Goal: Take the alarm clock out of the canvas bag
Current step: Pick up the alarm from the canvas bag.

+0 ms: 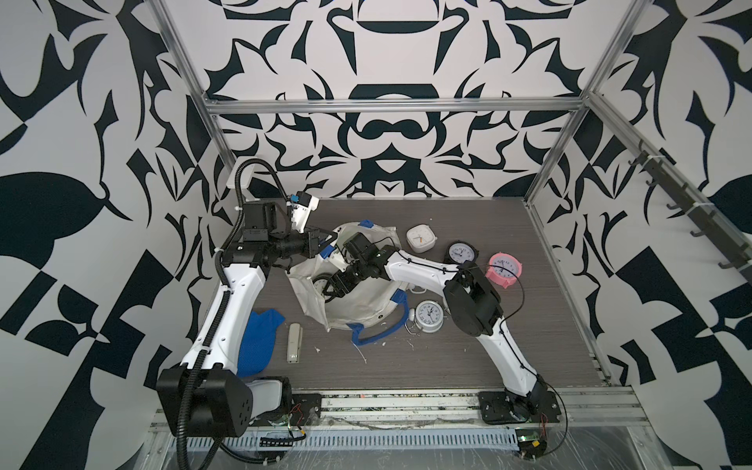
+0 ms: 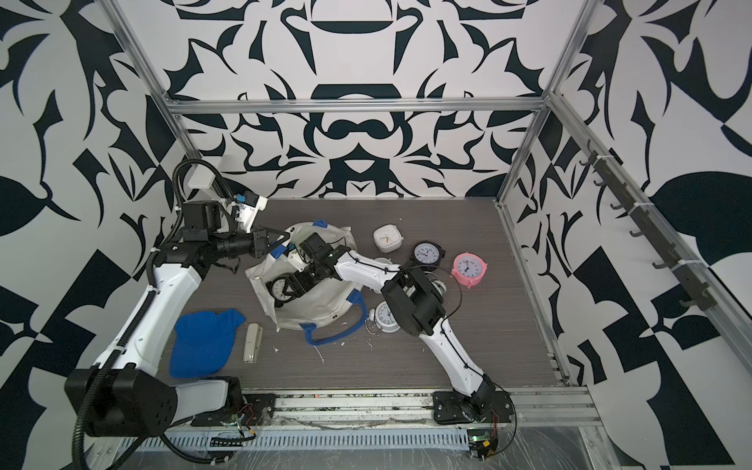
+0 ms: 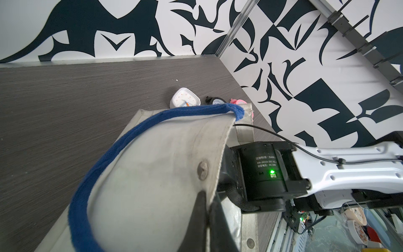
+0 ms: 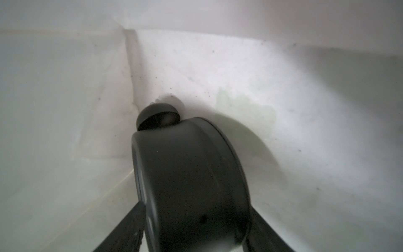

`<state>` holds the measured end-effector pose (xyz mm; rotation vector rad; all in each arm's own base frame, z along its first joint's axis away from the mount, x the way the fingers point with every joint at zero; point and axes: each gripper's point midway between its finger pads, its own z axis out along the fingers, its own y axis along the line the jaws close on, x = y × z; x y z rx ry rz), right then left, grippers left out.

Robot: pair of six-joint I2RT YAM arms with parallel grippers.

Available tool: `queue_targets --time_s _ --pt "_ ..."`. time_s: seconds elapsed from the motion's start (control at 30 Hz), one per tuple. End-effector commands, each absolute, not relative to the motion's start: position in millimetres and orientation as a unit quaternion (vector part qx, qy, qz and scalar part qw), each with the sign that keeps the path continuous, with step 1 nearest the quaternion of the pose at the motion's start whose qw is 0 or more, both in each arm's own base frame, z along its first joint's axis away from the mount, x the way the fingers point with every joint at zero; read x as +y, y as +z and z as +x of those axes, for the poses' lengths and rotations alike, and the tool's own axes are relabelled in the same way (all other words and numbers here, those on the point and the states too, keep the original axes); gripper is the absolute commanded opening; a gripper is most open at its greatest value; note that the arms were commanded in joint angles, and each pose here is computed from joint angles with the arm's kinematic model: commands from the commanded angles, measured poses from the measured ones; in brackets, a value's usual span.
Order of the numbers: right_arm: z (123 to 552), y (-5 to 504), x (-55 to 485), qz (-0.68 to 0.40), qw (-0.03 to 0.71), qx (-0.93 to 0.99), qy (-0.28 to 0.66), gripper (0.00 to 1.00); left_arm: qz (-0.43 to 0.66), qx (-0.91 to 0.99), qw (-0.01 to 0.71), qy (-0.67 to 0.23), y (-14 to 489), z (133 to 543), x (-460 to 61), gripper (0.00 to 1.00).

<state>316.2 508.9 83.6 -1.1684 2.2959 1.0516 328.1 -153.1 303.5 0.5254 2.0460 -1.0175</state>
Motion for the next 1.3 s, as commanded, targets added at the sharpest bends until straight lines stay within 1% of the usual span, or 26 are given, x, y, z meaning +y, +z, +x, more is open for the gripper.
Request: queue_targets --time_s 0.0,0.1,0.23,0.3,0.53,0.67,0.83,1.03,1.27 --pt "311.0 138.0 516.5 -0.433 0.225 0.775 0.402 0.64 0.230 0.786 0.400 -0.411 317.6 323.5 -158.0 0.00" --pt "307.1 147.9 514.0 -0.434 0.228 0.769 0.411 0.55 0.227 0.788 0.402 -0.406 317.6 325.2 -156.9 0.00" --pt "302.2 161.0 510.2 -0.434 0.231 0.764 0.417 0.47 0.217 0.796 0.405 -0.394 315.0 329.3 -153.4 0.00" --pt "299.9 168.3 507.5 -0.434 0.235 0.762 0.419 0.45 0.213 0.799 0.408 -0.387 313.7 331.7 -151.3 0.00" --pt "290.4 196.9 493.9 -0.434 0.238 0.759 0.424 0.42 0.187 0.813 0.421 -0.356 309.8 342.6 -141.8 0.00" --pt "275.6 226.2 477.4 -0.438 0.241 0.752 0.429 0.41 0.164 0.822 0.441 -0.321 310.5 350.3 -129.8 0.00" --pt "258.4 269.7 451.8 -0.433 0.249 0.746 0.440 0.41 0.139 0.826 0.451 -0.307 312.9 356.5 -119.0 0.00" --pt "245.3 328.1 412.0 -0.404 0.278 0.736 0.467 0.38 0.110 0.834 0.454 -0.295 313.4 365.3 -108.8 0.00" --pt "254.2 374.4 346.1 -0.327 0.323 0.752 0.473 0.38 0.072 0.838 0.457 -0.289 321.0 373.7 -97.0 0.00"
